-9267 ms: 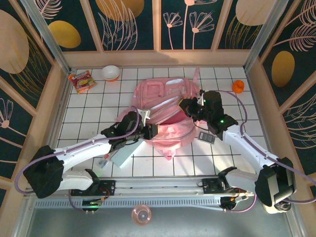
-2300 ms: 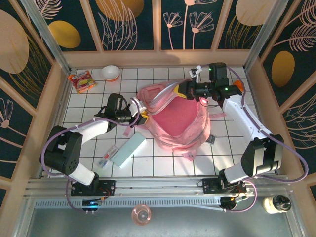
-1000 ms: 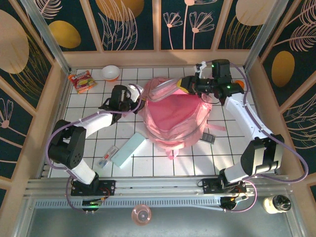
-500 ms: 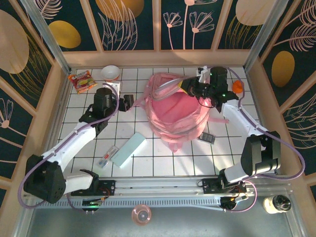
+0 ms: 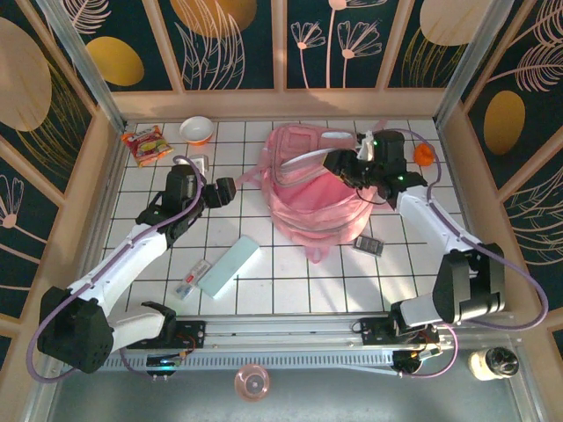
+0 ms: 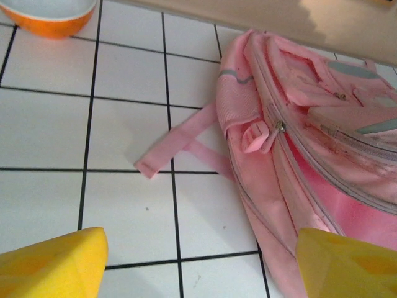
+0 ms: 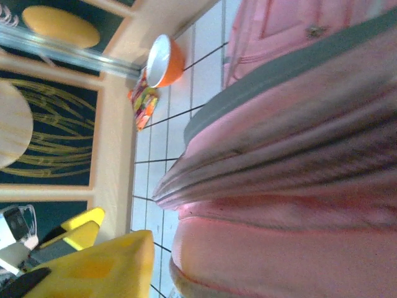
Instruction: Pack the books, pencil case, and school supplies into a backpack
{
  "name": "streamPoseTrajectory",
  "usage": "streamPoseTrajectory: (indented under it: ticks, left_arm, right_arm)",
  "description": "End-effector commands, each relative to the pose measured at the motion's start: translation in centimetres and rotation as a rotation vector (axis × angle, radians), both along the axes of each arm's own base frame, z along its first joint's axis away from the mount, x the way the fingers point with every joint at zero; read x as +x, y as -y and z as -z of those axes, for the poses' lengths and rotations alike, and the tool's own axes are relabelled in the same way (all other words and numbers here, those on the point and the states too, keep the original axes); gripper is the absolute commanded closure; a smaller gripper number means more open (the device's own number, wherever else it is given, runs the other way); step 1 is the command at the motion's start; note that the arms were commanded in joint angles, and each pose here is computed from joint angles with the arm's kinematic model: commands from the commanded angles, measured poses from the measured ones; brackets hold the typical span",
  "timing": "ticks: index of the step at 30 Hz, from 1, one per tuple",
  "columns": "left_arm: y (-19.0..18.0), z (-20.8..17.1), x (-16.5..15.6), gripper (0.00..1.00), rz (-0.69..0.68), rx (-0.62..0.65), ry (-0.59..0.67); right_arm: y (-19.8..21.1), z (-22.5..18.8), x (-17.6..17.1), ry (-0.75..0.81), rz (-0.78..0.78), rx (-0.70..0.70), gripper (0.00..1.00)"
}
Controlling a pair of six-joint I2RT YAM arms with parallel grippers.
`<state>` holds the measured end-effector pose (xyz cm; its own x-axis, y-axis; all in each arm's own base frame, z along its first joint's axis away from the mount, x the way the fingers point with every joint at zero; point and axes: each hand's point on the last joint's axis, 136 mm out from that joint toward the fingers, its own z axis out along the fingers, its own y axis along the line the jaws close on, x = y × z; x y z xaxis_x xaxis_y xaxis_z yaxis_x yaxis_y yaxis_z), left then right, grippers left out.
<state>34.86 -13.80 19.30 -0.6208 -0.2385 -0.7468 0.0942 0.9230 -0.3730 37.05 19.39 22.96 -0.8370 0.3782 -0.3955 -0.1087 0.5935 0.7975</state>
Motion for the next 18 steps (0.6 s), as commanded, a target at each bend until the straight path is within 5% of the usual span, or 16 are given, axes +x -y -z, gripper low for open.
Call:
streamPoseTrajectory:
  ticks: [1, 5, 18]
  left_arm:
    - [-0.2, 1.2, -1.2, 0.19, -0.033, -0.05, -0.089]
    - [0.1, 2.0, -2.2, 0.17, -0.049, -0.107, -0.158]
    - [-0.4, 5.2, -5.6, 0.15, -0.124, -0.207, -0.321]
  right_arm:
    - [2.1, 1.8, -1.8, -0.037, 0.056, -0.115, 0.4]
    - [3.4, 3.5, -3.9, -0.108, 0.086, -0.173, 0.33]
    - [7.2, 4.2, -9.7, -0.177, 0.164, -0.322, 0.3]
